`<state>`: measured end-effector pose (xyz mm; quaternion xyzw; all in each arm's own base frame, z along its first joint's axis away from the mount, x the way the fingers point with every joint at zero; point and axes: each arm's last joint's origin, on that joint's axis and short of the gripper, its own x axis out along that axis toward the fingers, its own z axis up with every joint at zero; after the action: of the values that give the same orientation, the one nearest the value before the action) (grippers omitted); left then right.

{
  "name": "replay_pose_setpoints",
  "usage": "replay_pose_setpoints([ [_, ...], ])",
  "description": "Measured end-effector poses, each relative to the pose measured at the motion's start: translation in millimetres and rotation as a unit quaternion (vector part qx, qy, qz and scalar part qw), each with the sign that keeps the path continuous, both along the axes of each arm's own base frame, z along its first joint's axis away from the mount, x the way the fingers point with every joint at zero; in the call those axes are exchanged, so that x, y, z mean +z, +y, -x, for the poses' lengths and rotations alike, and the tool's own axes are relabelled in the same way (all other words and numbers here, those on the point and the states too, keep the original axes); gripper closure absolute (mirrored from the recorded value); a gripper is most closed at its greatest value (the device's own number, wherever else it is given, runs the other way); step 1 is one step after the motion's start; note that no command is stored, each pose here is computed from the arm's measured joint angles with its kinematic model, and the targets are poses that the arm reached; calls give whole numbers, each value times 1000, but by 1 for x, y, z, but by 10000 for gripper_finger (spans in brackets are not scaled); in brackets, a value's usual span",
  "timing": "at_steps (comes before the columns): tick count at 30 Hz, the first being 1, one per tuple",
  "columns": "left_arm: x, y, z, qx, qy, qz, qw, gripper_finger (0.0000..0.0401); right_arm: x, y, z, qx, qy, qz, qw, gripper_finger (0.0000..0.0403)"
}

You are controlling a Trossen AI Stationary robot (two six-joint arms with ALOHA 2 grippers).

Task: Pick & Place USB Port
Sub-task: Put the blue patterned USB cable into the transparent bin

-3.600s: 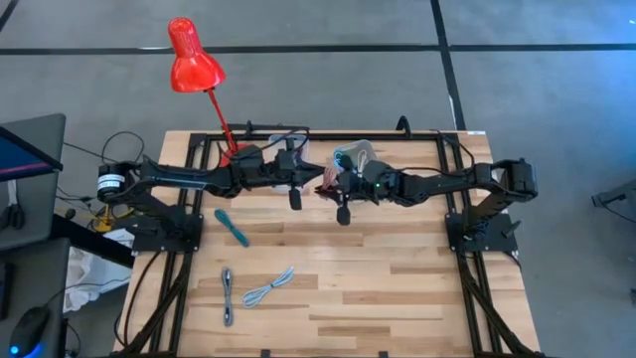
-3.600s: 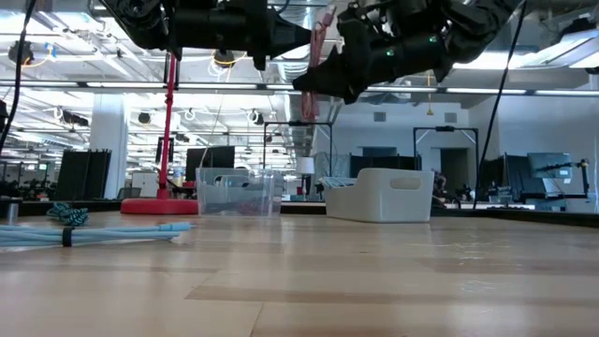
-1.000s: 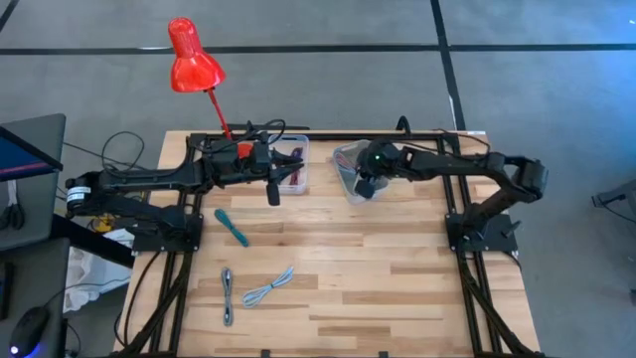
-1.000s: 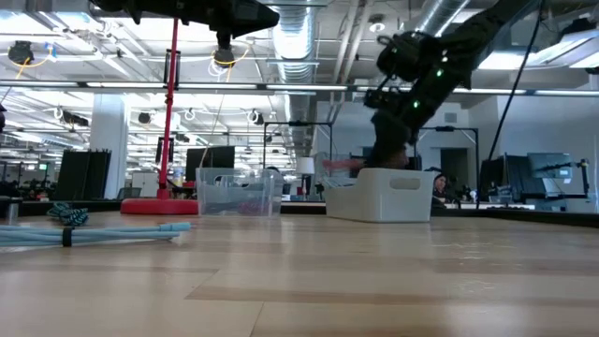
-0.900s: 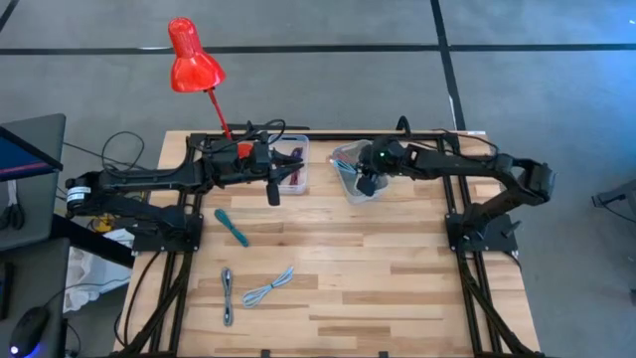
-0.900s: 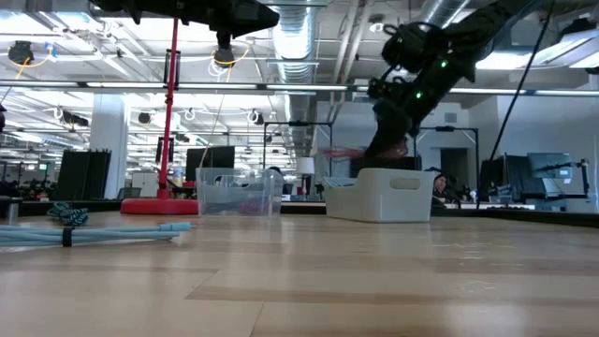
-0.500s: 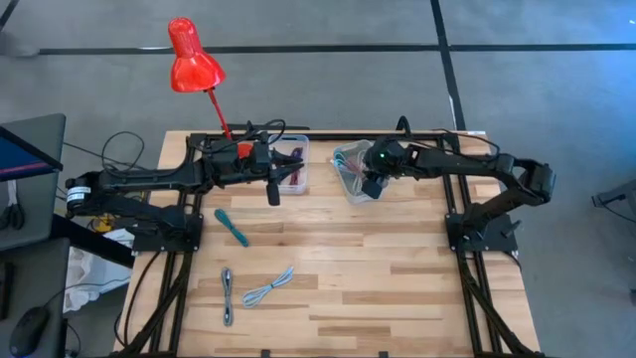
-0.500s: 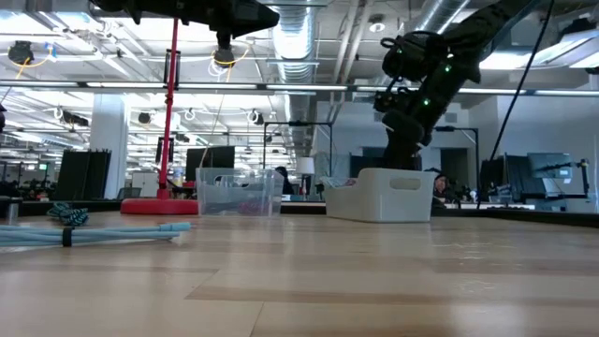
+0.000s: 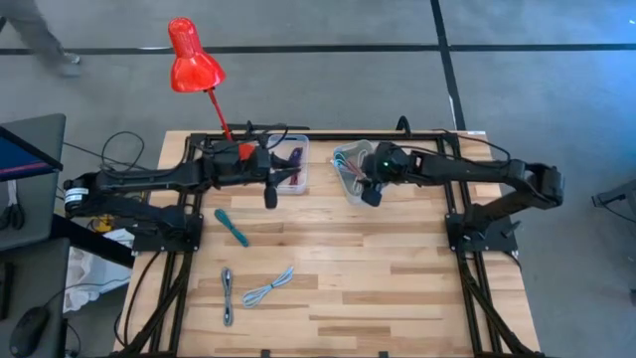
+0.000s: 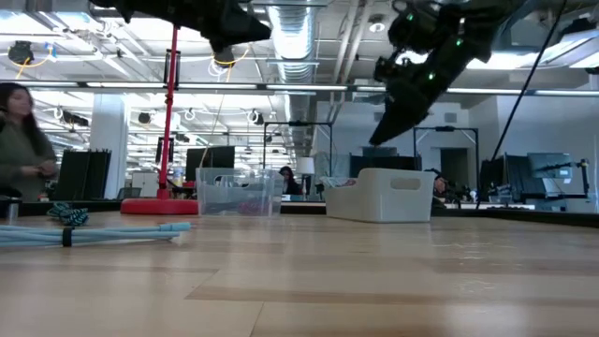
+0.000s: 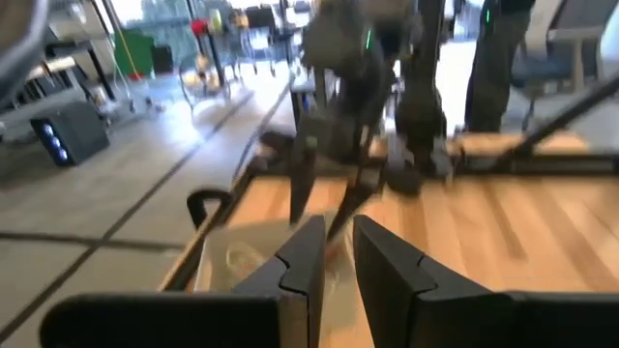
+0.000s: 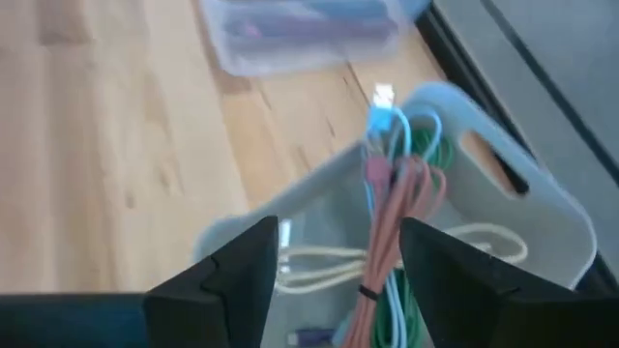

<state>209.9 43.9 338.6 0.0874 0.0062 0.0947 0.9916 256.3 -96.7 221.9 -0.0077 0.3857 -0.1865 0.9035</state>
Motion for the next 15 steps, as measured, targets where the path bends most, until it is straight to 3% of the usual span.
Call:
replay_pose_setpoints([
  [15, -5, -10, 39, -5, 87, 48, 995, 343, 44, 43, 6, 80, -105, 33, 991, 236],
])
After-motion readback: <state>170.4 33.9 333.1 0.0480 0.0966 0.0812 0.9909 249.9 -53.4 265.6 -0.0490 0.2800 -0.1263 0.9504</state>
